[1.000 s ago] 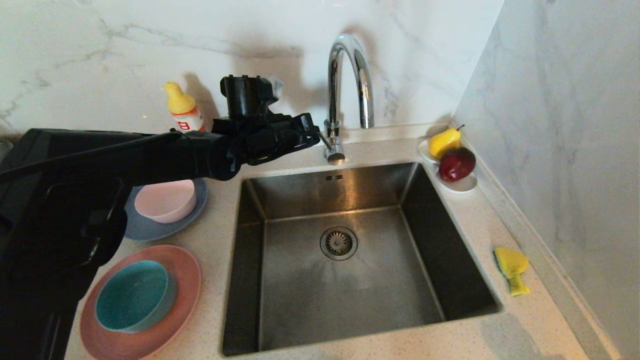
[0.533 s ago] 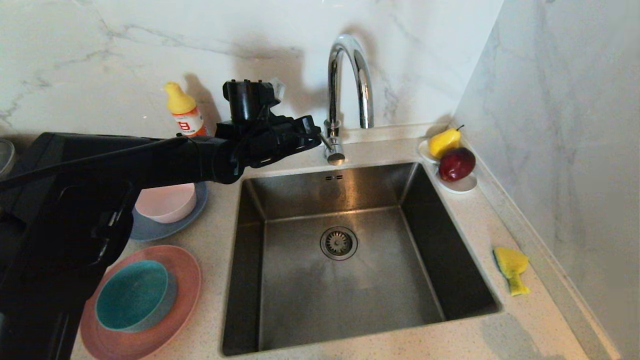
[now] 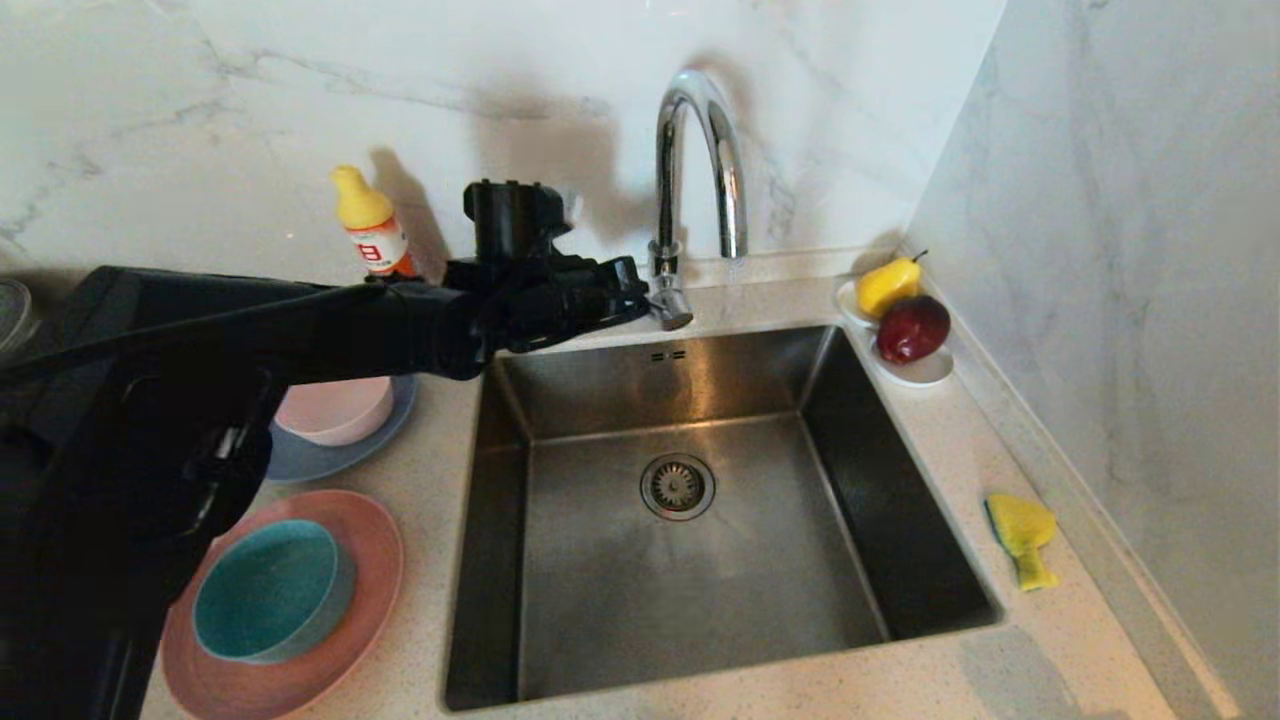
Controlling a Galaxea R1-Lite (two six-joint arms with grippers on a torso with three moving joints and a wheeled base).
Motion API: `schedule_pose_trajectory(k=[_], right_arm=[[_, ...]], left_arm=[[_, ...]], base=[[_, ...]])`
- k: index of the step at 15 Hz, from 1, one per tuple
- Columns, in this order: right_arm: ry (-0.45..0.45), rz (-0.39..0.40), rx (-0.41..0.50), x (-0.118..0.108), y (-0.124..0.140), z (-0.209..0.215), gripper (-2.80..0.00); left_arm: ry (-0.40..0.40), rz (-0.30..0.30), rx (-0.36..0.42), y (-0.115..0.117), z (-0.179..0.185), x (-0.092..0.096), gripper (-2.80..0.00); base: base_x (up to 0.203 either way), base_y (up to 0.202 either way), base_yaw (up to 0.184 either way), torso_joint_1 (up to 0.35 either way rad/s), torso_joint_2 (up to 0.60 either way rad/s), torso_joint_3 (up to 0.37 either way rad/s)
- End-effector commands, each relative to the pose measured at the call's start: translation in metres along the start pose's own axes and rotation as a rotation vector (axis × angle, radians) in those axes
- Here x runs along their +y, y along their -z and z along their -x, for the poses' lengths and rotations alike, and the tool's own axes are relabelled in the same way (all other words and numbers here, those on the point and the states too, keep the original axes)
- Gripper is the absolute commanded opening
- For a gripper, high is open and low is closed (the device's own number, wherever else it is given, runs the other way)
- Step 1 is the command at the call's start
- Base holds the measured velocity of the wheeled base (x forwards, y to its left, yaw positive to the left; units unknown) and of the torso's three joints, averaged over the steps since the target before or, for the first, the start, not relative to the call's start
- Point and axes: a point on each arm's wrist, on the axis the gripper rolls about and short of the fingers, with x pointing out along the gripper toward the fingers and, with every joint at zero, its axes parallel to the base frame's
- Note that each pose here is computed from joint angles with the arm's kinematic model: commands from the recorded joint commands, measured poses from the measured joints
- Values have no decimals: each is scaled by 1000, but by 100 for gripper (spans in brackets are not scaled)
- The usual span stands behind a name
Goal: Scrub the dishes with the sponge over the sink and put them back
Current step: Turn on the faucet, then pick up a bowl and the sponge
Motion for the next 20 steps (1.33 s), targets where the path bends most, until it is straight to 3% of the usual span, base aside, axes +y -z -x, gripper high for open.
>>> schedule_pose_trajectory(k=[1, 4, 6, 9, 13, 16, 18, 20], right_arm=[[-1, 0, 1, 0, 0, 0, -280], [-1, 0, 0, 0, 0, 0, -280], [-1, 0, 0, 0, 0, 0, -280], [-1, 0, 0, 0, 0, 0, -280], [-1, 0, 0, 0, 0, 0, -280], [-1, 0, -1, 0, 0, 0, -280], [-1, 0, 1, 0, 0, 0, -280], [-1, 0, 1, 0, 0, 0, -280]], left_arm=[[9, 2, 15, 4, 1, -5, -280], [13, 0, 28, 7, 6, -11, -280], [9, -3, -3, -4, 12, -14, -280], [-46, -12, -113, -37, 31, -17, -280], [-95, -21, -260, -86, 91, -40, -280], [-292, -96, -312, -107, 155, -58, -280], [-487, -147, -260, -108, 198, -64, -280], [-577, -165, -166, -101, 244, -70, -280]], base=[[0, 0, 0, 0, 0, 0], [0, 0, 0, 0, 0, 0], [0, 0, 0, 0, 0, 0], [0, 0, 0, 0, 0, 0], [0, 0, 0, 0, 0, 0], [0, 0, 0, 0, 0, 0], [0, 0, 0, 0, 0, 0], [0, 0, 0, 0, 0, 0]])
